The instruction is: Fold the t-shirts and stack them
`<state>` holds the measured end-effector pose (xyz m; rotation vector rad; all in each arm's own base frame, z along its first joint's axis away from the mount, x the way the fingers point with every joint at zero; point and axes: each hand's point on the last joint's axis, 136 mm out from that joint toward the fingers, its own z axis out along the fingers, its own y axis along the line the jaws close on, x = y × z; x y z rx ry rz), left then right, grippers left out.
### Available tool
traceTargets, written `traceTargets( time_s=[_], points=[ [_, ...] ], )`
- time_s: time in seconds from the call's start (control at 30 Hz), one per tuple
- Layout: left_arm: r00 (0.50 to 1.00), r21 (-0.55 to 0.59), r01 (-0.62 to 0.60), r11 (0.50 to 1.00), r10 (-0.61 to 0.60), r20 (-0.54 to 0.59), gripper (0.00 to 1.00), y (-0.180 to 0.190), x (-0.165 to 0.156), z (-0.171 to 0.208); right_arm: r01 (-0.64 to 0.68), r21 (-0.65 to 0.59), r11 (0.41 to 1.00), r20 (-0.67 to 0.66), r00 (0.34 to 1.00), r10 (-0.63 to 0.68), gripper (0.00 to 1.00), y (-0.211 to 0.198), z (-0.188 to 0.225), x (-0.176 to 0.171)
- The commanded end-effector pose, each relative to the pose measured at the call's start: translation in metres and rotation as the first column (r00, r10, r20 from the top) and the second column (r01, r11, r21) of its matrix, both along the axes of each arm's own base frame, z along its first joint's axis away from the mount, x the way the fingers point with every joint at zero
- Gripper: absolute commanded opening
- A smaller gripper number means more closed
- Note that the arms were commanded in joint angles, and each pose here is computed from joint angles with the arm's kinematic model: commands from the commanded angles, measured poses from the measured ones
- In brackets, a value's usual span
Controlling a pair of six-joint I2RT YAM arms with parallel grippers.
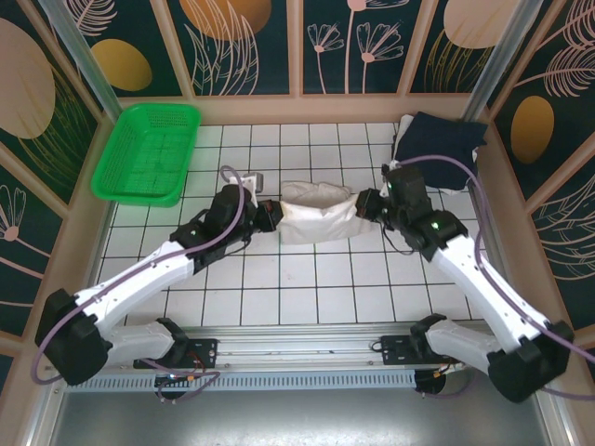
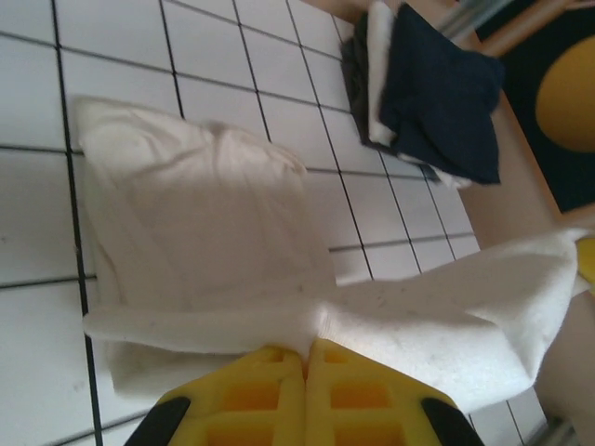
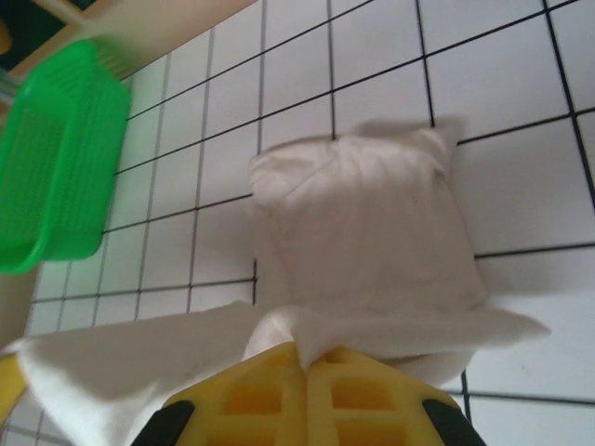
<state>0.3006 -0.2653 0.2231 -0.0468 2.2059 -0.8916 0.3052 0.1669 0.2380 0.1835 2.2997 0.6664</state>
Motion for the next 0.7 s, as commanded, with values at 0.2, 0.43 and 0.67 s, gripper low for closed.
traceTargets(
  time_s=[0.2,0.43,0.67],
  points=[
    [0.993,0.117,-0.073,0.99,0.083,-0.085,0.0,0.012,0.064,-0.038,-0.013,-0.01,1.0,-0.007,1.0,0.013,0.0,-0.006,-0.021,0.08],
    [0.985,0.166,-0.084,0.983,0.107,-0.135,0.0,0.019,0.095,-0.062,-0.028,-0.01,1.0,-0.055,0.998,0.028,0.0,-0.011,-0.048,0.118],
    [0.972,0.202,-0.074,0.977,0.116,-0.205,0.02,0.021,0.13,-0.096,-0.044,-0.01,0.999,-0.124,0.991,0.043,0.0,-0.015,-0.082,0.156]
  ],
)
